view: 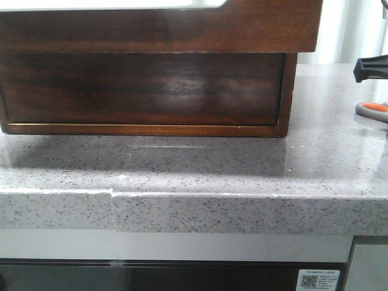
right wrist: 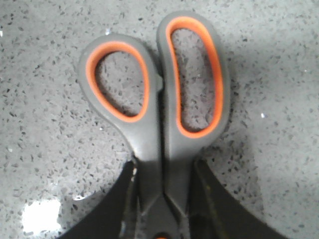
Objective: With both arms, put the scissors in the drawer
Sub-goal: 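Grasp the scissors by the handles with the right gripper and lift, then carry the scissors over the open drawer and release them inside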
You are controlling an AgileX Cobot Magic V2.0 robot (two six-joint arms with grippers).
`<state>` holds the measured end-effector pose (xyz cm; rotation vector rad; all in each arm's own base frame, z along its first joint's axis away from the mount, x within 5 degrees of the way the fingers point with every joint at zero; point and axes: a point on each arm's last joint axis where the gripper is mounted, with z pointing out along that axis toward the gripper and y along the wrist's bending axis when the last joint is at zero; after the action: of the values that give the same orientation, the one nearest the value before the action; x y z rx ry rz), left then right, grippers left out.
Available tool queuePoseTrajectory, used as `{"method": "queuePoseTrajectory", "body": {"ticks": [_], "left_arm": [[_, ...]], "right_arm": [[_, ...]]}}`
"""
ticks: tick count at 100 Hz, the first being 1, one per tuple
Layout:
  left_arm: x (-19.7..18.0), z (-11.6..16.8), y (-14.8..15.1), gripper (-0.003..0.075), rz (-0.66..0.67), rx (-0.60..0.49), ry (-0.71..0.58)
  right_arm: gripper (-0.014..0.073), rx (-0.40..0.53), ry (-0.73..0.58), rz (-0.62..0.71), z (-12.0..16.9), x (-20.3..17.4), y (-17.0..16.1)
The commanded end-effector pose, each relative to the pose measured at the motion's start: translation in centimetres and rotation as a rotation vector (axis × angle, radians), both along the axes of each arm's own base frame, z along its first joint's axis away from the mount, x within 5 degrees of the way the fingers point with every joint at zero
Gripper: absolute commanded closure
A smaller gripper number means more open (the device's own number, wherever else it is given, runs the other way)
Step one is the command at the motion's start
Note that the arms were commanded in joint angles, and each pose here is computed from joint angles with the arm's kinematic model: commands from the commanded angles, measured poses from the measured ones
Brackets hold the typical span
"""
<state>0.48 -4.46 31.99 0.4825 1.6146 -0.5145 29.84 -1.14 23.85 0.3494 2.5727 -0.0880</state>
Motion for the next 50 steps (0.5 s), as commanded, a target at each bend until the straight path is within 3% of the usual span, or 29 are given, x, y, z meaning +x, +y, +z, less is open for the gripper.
{"method": "queuePoseTrajectory", "body": {"ticks": [1,35,50], "left_arm": [[-0.1,1.4,0.1,0.0739,0.017,-0.057,-0.053],[-0.1,1.5,0.1,0.0739,0.019,-0.059,-0.056],[-0.1,1.5,0.2,0.0739,0.024,-0.059,-0.060]], "right_arm": [[0.0674,-0.002,-0.095,-0.001,2.8,-0.9,-0.1],[0.0673,-0.018,-0.872,0.200,19.4,-8.6,2.5],[0.0674,-0.107,-1.063,0.390,25.2,-11.1,4.7]]}}
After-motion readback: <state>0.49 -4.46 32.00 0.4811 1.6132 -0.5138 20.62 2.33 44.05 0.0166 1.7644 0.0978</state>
